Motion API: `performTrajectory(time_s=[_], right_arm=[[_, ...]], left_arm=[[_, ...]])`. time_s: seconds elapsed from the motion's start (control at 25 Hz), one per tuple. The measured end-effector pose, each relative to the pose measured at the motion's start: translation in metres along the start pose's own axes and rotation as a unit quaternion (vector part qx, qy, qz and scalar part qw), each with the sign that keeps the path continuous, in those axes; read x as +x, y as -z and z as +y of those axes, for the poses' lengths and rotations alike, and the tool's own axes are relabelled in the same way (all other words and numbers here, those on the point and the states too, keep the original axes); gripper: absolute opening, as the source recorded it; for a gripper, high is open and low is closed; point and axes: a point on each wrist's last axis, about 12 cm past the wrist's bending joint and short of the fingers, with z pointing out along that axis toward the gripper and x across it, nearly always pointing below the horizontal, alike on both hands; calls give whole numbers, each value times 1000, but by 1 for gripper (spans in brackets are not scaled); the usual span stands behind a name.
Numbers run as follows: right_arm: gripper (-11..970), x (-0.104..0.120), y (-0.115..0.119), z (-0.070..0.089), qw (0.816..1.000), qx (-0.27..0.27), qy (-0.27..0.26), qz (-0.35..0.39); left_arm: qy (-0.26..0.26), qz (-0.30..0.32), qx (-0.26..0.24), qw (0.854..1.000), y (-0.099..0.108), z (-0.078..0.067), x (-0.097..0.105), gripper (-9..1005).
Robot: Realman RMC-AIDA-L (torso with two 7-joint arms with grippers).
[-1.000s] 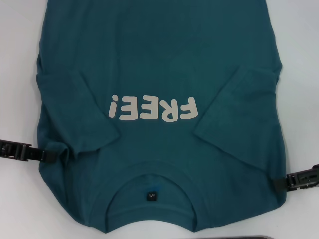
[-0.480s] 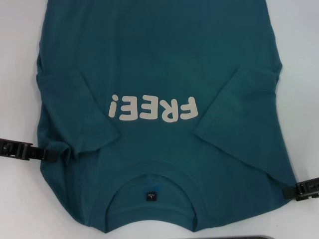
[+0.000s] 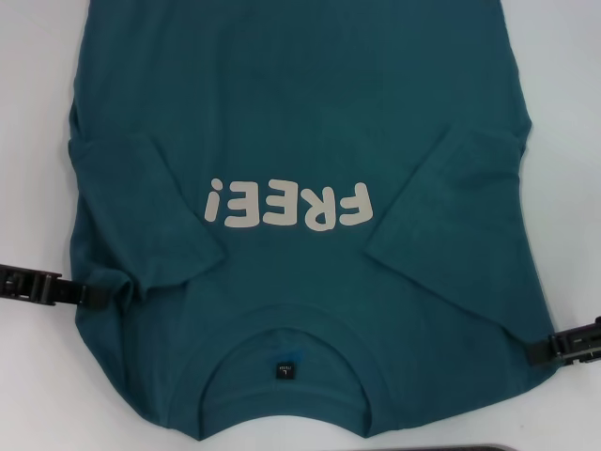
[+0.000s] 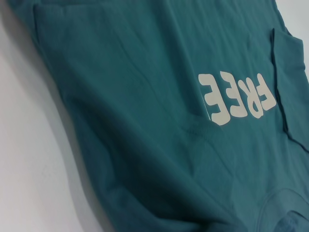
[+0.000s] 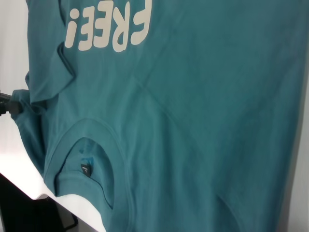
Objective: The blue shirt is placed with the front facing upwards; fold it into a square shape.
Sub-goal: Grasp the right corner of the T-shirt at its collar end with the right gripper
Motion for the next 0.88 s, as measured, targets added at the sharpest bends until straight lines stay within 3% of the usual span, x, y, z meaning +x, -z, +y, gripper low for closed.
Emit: performTrajectory(time_s=[0.72,0.8,0.88], right_arm=[[595,-1,-8,-2,1000,-12,-20,15],[355,-1,-7,-3,1000,-9,-25,14],[298,-2,-5,-4,1000,-6,-27,12]], left_arm=[[-4,0,-2,1000,2,0,-3,49],[-4,-1,-3,1000,3,0,-3,49],[-5,-2,-3,1000,3,0,-3,49]])
